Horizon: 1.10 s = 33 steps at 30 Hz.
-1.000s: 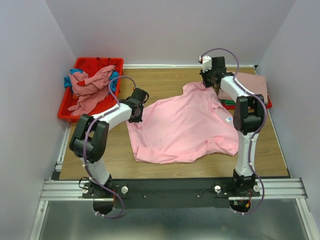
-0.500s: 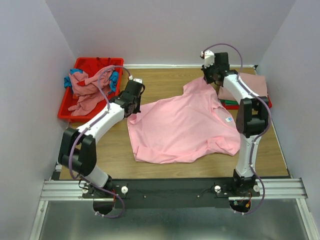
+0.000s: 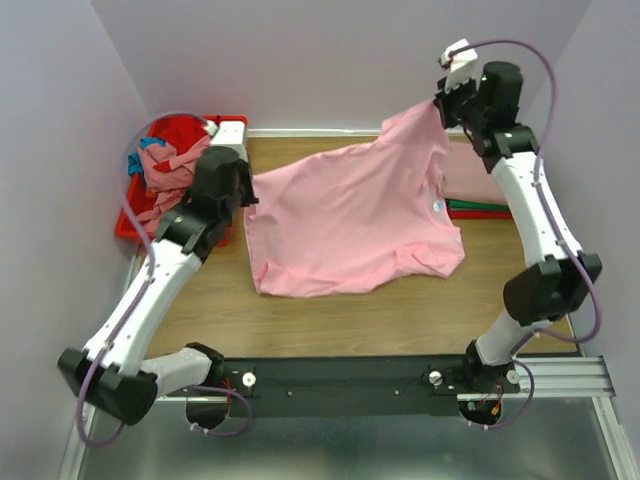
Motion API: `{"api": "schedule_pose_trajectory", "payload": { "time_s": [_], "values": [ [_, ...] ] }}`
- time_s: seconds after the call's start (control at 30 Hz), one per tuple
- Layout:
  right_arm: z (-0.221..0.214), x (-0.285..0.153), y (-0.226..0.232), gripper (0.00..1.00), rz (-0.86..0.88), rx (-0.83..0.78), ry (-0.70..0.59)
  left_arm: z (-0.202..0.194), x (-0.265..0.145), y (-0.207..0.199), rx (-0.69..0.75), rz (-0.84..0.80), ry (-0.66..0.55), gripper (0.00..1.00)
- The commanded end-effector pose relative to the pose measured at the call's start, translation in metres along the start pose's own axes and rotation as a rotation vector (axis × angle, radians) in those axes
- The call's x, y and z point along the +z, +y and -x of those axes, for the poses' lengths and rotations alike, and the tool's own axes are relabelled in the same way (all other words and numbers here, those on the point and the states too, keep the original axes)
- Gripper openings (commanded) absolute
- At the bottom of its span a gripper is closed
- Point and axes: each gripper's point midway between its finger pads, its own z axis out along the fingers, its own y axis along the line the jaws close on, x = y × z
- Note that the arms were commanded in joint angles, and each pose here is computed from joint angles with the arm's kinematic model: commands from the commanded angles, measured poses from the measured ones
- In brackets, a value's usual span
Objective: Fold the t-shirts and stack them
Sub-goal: Flatten the tshirt out
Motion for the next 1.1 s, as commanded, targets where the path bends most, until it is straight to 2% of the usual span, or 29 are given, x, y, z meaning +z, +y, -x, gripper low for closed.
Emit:
{"api": "schedule_pose_trajectory", "payload": {
  "time_s": [0.0,0.1,0.2,0.23,0.4,0.57,0.67,0.8,0.9,0.93,1.0,1.03,1.07],
  "values": [
    [0.102,-0.084,-0.016,0.01,-0.063,-0.081,-0.220,0.096,-0.089,0.021,-0.103,0.001,-0.348,0.00],
    [0.159,-0.150,-0.023,0.01,-0.113,-0.105,-0.346,0.136,-0.153,0.029,-0.158,-0.059,-0.553,0.00],
    [0.198,-0.207,-0.025,0.00,-0.150,-0.119,-0.446,0.163,-0.210,0.026,-0.177,-0.175,-0.730,0.00],
    [0.222,-0.242,-0.026,0.00,-0.178,-0.135,-0.519,0.169,-0.230,0.026,-0.169,-0.214,-0.784,0.00],
    [0.267,-0.331,-0.029,0.00,-0.273,-0.182,-0.691,0.192,-0.295,0.003,-0.113,-0.434,-0.956,0.00],
    [0.284,-0.375,-0.031,0.00,-0.332,-0.203,-0.773,0.201,-0.336,-0.007,-0.071,-0.549,-1.035,0.00],
    [0.286,-0.374,-0.033,0.00,-0.342,-0.206,-0.776,0.202,-0.344,-0.007,-0.073,-0.560,-1.049,0.00],
    [0.274,-0.338,-0.038,0.00,-0.321,-0.197,-0.709,0.191,-0.316,-0.005,-0.077,-0.510,-0.991,0.00],
    [0.252,-0.290,-0.040,0.01,-0.275,-0.180,-0.617,0.170,-0.269,-0.009,-0.074,-0.465,-0.892,0.00],
    [0.236,-0.266,-0.040,0.00,-0.251,-0.166,-0.564,0.157,-0.238,-0.005,-0.085,-0.406,-0.832,0.00],
    [0.212,-0.227,-0.040,0.00,-0.218,-0.146,-0.485,0.139,-0.204,-0.002,-0.100,-0.347,-0.763,0.00],
    [0.201,-0.212,-0.038,0.00,-0.199,-0.136,-0.456,0.117,-0.175,-0.003,-0.095,-0.317,-0.695,0.00],
    [0.175,-0.184,-0.034,0.00,-0.166,-0.120,-0.386,0.106,-0.155,-0.004,-0.102,-0.296,-0.651,0.00]
  ]
}}
